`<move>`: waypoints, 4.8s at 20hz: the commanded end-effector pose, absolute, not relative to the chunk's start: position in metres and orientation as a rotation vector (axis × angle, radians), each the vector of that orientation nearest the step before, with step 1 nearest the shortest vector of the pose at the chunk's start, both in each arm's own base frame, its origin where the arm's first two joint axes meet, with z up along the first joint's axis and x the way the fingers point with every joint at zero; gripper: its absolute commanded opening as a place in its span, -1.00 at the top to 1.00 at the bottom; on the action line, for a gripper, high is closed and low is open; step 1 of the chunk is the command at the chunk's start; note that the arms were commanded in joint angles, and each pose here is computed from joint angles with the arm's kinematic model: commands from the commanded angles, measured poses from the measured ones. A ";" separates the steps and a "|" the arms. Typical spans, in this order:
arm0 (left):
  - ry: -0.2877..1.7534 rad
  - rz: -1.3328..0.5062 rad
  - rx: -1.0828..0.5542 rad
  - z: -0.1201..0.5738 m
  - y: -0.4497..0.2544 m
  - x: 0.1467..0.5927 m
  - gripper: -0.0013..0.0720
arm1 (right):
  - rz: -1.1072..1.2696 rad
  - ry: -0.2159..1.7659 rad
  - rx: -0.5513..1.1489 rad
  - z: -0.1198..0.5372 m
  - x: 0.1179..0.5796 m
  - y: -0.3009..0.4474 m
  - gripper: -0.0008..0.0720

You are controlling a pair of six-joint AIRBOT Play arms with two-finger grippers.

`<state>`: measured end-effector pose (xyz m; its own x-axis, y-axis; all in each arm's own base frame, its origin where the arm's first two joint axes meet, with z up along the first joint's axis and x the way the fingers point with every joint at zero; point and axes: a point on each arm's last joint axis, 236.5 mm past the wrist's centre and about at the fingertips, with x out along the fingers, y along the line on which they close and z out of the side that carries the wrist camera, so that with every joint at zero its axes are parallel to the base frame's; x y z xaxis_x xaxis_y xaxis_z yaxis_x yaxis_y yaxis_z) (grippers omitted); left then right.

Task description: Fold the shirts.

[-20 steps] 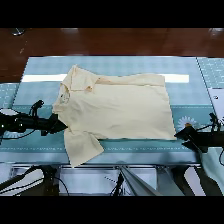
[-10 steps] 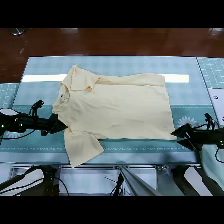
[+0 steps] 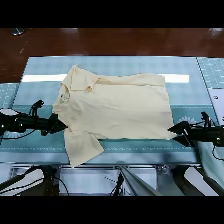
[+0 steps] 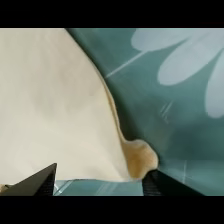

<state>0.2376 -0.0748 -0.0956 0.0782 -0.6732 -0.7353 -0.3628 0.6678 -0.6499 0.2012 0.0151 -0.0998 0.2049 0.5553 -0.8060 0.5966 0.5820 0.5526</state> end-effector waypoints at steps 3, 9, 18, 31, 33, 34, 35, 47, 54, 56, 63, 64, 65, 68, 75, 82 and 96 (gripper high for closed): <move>1.530 -0.299 -0.908 -0.092 -0.079 0.238 0.90 | 0.041 1.417 0.934 -0.105 0.222 0.038 -0.37; 1.435 -0.370 -0.933 -0.070 -0.084 0.262 0.90 | 0.194 1.343 0.802 -0.051 0.268 0.049 0.90; 0.191 -0.506 -0.557 0.381 -0.047 0.388 0.91 | 0.312 0.394 0.340 0.380 0.388 0.033 0.91; -0.204 0.146 0.116 0.562 -0.005 0.139 0.90 | 0.131 0.139 -0.009 0.491 0.171 0.048 0.90; -0.216 0.154 0.122 0.555 -0.007 0.118 0.91 | 0.107 0.167 -0.016 0.482 0.154 0.047 0.90; -0.209 0.143 0.122 0.548 -0.008 0.113 0.91 | 0.083 0.193 -0.018 0.475 0.150 0.042 0.90; -0.190 0.131 0.120 0.538 -0.007 0.112 0.90 | 0.048 0.237 -0.007 0.465 0.148 0.034 0.90; 0.522 -0.091 -0.184 0.255 -0.002 0.347 0.91 | 0.103 0.705 0.228 0.254 0.302 0.005 0.90; 0.644 -0.120 -0.282 0.128 -0.031 0.505 0.91 | 0.203 0.781 0.526 0.131 0.464 0.001 0.90; 0.680 -0.105 -0.314 0.100 -0.031 0.540 0.91 | 0.197 0.795 0.605 0.103 0.504 -0.005 0.90; 0.895 -0.067 -0.456 0.011 -0.039 0.575 0.90 | 0.175 0.940 0.763 0.022 0.563 -0.013 0.90; 0.945 -0.071 -0.457 -0.001 -0.041 0.568 0.90 | 0.180 0.965 0.766 0.014 0.561 -0.011 0.90; 0.996 -0.077 -0.456 -0.010 -0.043 0.560 0.90 | 0.193 0.992 0.766 0.009 0.556 -0.008 0.90; 1.079 -0.111 -0.414 -0.010 -0.035 0.539 0.90 | 0.249 1.057 0.742 0.010 0.539 0.000 0.90; 1.520 -0.334 -0.292 -0.040 -0.036 0.430 0.90 | 0.355 1.354 0.600 -0.009 0.459 0.011 0.90; 1.671 -0.316 -0.354 -0.079 -0.045 0.391 -0.80 | 0.238 1.431 0.662 -0.058 0.443 0.022 -0.34; 1.600 -0.039 -0.756 -0.072 0.025 0.248 -0.96 | 0.031 1.138 0.700 -0.006 0.305 -0.020 -0.74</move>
<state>0.2747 0.0226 -0.0608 -0.0606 -0.4488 -0.8916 -0.3412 0.8487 -0.4040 0.3321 -0.0428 0.0064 0.3490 0.3548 -0.8673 0.3131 0.8282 0.4648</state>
